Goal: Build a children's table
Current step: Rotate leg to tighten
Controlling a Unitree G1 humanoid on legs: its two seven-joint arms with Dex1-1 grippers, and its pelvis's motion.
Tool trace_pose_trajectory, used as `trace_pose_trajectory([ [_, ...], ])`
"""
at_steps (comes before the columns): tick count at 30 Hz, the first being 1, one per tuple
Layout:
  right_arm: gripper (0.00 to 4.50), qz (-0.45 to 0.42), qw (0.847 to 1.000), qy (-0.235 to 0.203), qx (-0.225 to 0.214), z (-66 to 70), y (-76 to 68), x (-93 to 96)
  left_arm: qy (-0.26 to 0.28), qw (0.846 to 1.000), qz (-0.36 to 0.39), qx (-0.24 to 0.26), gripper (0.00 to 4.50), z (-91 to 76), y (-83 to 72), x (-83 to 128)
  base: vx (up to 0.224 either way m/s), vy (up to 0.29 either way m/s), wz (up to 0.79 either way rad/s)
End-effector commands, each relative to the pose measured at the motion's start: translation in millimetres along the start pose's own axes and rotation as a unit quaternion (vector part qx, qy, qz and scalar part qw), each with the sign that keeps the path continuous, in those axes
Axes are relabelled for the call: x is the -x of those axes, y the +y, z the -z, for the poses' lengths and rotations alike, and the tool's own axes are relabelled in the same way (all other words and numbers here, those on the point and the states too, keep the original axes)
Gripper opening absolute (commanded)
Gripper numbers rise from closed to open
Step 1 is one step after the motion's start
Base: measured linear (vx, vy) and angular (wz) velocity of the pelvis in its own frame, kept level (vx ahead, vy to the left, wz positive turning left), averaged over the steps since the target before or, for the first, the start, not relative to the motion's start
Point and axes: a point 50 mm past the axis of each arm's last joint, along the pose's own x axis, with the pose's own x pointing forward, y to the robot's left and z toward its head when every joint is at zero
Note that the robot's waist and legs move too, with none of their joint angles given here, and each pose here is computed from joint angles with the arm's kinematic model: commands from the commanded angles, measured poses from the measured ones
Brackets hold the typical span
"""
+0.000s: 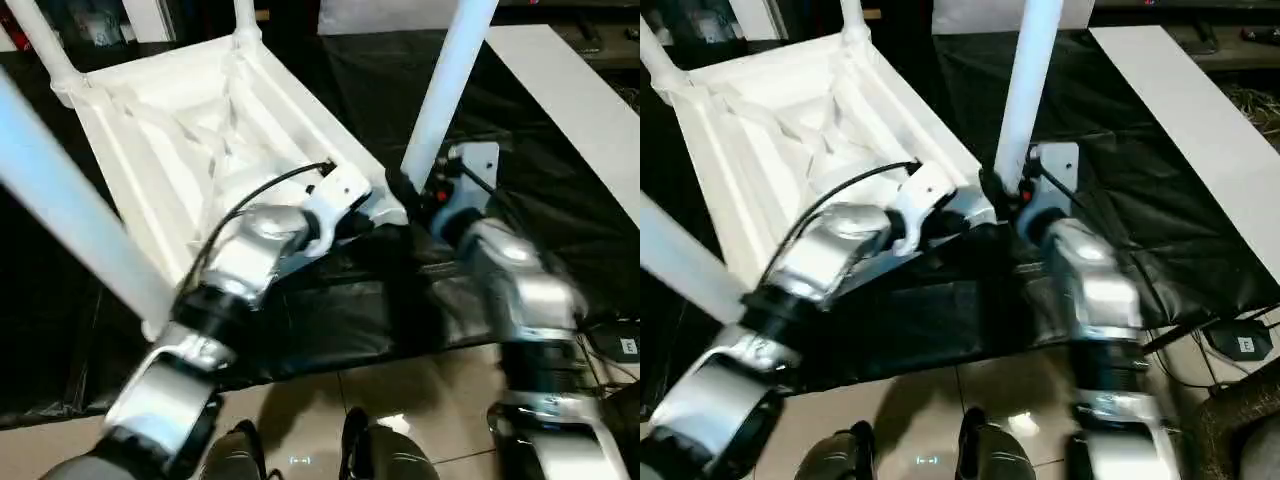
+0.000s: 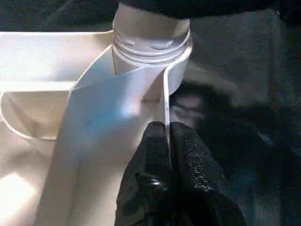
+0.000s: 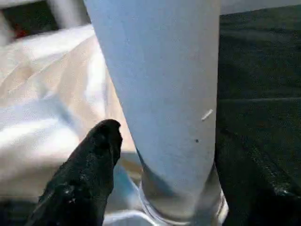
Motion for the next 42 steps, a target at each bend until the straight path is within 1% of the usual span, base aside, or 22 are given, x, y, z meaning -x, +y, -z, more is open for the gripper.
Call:
trace_pose_trajectory([
  [1, 3.66, -0.052, 0.999, 0.001, 0.007, -1.1, 4.3, 2.8, -0.036, 0.998, 0.052, -0.028, 0.0, -8.8, -9.5, 0.8, 0.0, 0.0, 0.0],
  [4, 3.9, -0.123, 0.991, 0.014, 0.059, -7.0, -10.1, 17.5, -0.022, 0.995, 0.087, -0.047, 0.0, 4.7, -5.9, 13.6, 0.0, 0.0, 0.0],
  [5, 3.9, -0.126, 0.99, 0.015, 0.061, -7.2, -10.6, 18.1, -0.021, 0.995, 0.088, -0.047, 0.0, 5.3, -5.8, 14.1, 0.0, 0.0, 0.0],
  [7, 4.16, -0.202, 0.973, 0.037, 0.106, -9.8, -19.3, 30.5, -0.009, 0.99, 0.127, -0.06, 0.0, 14.3, -3.8, 25.0, 0.0, 0.0, 0.0],
  [8, 4.16, -0.227, 0.966, 0.046, 0.113, -9.6, -21.0, 34.0, -0.009, 0.987, 0.144, -0.073, 0.0, 16.1, -4.1, 28.7, 0.0, 0.0, 0.0],
  [9, 4.16, -0.227, 0.966, 0.046, 0.113, -9.6, -21.0, 34.0, -0.009, 0.987, 0.144, -0.073, 0.0, 16.1, -4.1, 28.7, 0.0, 0.0, 0.0],
  [10, 4.16, -0.287, 0.949, 0.065, 0.114, -8.9, -21.0, 41.5, -0.012, 0.978, 0.186, -0.088, 0.0, 18.8, -6.8, 35.9, 0.0, 0.0, 0.0],
  [11, 4.16, -0.312, 0.94, 0.073, 0.115, -8.7, -21.0, 44.5, -0.01, 0.973, 0.207, -0.1, 0.0, 20.2, -8.1, 39.6, 0.0, 0.0, 0.0],
  [13, 4.16, -0.326, 0.935, 0.078, 0.116, -8.7, -21.1, 46.1, -0.008, 0.97, 0.219, -0.107, 0.0, 21.0, -8.7, 41.7, 0.0, 0.0, 0.0],
  [15, 4.01, -0.394, 0.907, 0.096, 0.116, -7.1, -19.3, 52.7, 0.004, 0.957, 0.262, -0.122, 0.0, 24.2, -10.0, 50.2, 0.0, 0.0, 0.0],
  [17, 4.01, -0.422, 0.894, 0.1, 0.115, -6.5, -18.4, 54.8, 0.012, 0.951, 0.28, -0.13, 0.0, 25.5, -9.8, 53.7, 0.0, 0.0, 0.0],
  [20, 3.73, -0.461, 0.875, 0.114, 0.099, -2.7, -16.7, 56.4, 0.024, 0.937, 0.315, -0.148, 0.0, 28.3, -10.7, 59.1, 0.0, 0.0, 0.0],
  [22, 3.66, -0.464, 0.872, 0.116, 0.099, -1.6, -16.4, 55.8, 0.026, 0.934, 0.322, -0.15, 0.0, 28.8, -11.2, 60.0, 0.0, 0.0, 0.0],
  [25, 3.3, -0.48, 0.863, 0.123, 0.094, 2.2, -14.8, 55.0, 0.028, 0.928, 0.339, -0.155, 0.0, 29.7, -13.4, 61.5, 0.0, 0.0, 0.0],
  [28, 3.1, -0.495, 0.856, 0.121, 0.088, 2.1, -12.1, 54.1, 0.028, 0.927, 0.341, -0.156, 0.0, 29.5, -13.4, 61.4, 0.0, 0.0, 0.0],
  [29, 2.89, -0.497, 0.855, 0.121, 0.087, 2.2, -12.0, 54.2, 0.028, 0.927, 0.341, -0.156, 0.0, 29.5, -13.3, 61.3, 0.0, 0.0, 0.0],
  [32, 2.78, -0.507, 0.849, 0.123, 0.085, 2.2, -11.3, 54.3, 0.028, 0.926, 0.342, -0.157, 0.0, 29.7, -12.7, 61.2, 0.0, 0.0, 0.0],
  [33, 2.53, -0.511, 0.847, 0.122, 0.085, 1.9, -11.0, 54.1, 0.027, 0.926, 0.342, -0.157, 0.0, 29.8, -11.9, 61.1, 0.0, 0.0, 0.0],
  [35, 2.47, -0.513, 0.846, 0.121, 0.084, 1.7, -10.6, 54.2, 0.028, 0.927, 0.34, -0.157, 0.0, 29.9, -11.3, 61.1, 0.0, 0.0, 0.0],
  [37, 2.39, -0.521, 0.843, 0.116, 0.072, 1.2, -8.8, 55.2, 0.027, 0.93, 0.333, -0.152, 0.0, 30.3, -9.4, 60.7, 0.0, 0.0, 0.0],
  [40, 2.15, -0.52, 0.847, 0.099, 0.044, -0.7, -5.7, 56.0, 0.02, 0.942, 0.308, -0.134, 0.0, 28.8, -7.3, 57.4, 0.0, 0.0, 0.0],
  [42, 2.06, -0.502, 0.861, 0.079, 0.001, -1.8, 1.4, 55.0, 0.02, 0.956, 0.274, -0.103, 0.0, 25.3, -7.4, 49.5, 0.0, 0.0, 0.0],
])
